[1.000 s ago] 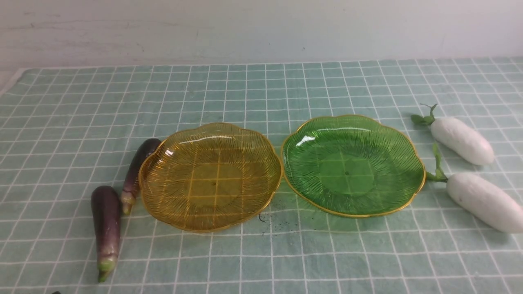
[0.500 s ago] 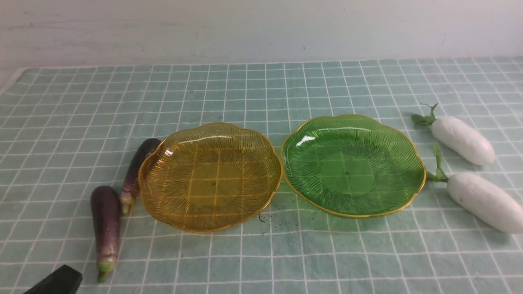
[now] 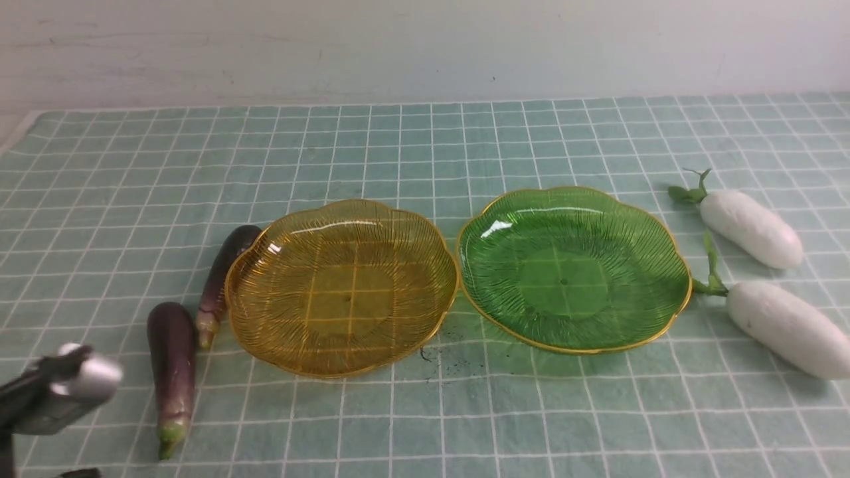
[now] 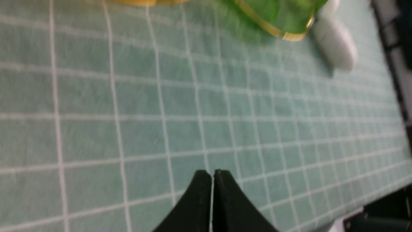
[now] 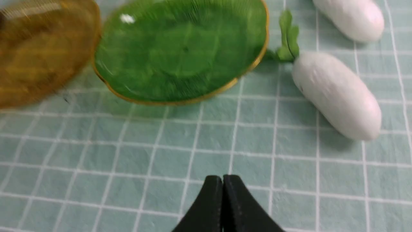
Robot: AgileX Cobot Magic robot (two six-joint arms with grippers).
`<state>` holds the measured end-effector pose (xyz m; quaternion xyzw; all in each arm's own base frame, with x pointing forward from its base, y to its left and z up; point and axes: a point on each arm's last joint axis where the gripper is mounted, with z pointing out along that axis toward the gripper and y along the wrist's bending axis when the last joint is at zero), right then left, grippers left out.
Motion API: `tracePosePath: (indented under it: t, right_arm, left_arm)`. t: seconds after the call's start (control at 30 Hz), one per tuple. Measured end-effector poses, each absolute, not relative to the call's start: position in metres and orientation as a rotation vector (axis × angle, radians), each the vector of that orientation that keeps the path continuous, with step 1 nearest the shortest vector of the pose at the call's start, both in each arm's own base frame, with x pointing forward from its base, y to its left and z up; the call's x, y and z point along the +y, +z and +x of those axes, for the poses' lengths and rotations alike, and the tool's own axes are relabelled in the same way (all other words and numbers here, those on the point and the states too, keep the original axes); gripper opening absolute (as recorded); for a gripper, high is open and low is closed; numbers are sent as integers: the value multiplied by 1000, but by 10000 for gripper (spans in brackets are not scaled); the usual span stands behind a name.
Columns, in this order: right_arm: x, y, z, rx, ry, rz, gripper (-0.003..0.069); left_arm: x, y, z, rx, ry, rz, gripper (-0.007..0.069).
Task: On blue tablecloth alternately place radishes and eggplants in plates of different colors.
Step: 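Place the white radish on the plate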
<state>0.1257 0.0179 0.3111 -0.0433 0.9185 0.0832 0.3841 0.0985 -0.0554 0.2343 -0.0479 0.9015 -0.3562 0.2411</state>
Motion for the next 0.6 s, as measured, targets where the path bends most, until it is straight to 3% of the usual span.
tracePosePath:
  t: [0.13,0.33,0.5,0.6]
  right_arm:
    - [16,305,175,2495,175,-131,-8]
    - [12,290,229,2577,86,-183,26]
    - [8,275,268,2641,5,-235,141]
    - [5,263,286,2653,-56,-276,248]
  left_arm:
    - [-55,217,115,2610,-974,-101,-7]
    - [-55,208,123,2664,-958,-12,-7]
    - [-55,207,124,2658,-947,4,-7]
    - [-54,207,125,2648,-931,5,-7]
